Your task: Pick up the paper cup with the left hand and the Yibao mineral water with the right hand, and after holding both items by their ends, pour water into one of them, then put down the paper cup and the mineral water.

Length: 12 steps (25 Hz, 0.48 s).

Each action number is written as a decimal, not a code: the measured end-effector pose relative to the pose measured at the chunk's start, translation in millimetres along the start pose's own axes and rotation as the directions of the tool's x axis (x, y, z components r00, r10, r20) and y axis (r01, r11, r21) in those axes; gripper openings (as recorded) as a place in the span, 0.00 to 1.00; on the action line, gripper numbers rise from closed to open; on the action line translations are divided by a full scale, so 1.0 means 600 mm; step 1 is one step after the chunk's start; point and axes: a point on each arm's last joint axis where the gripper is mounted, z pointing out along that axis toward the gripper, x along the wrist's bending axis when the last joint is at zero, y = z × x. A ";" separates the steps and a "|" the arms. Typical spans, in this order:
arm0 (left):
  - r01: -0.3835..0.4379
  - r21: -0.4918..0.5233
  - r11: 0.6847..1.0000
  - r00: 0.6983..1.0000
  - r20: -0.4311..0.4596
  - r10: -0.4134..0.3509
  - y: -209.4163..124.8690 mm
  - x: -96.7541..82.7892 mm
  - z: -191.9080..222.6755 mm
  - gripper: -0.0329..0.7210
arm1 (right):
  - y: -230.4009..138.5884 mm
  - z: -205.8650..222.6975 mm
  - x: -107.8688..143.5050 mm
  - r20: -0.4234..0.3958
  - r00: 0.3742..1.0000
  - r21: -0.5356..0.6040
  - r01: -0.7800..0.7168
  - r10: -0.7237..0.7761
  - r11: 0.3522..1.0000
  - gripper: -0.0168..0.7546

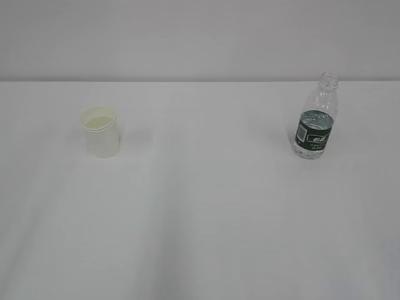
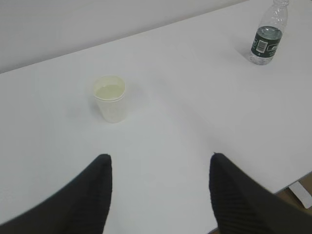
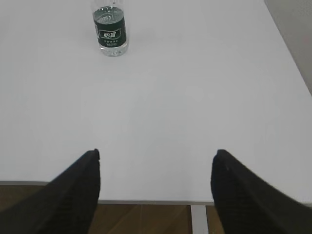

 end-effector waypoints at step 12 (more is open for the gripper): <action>-0.027 0.008 1.000 0.999 -0.027 0.027 -0.001 0.004 0.000 0.64 | -0.001 0.004 0.001 -0.001 1.000 -0.006 0.001 -0.001 1.000 0.72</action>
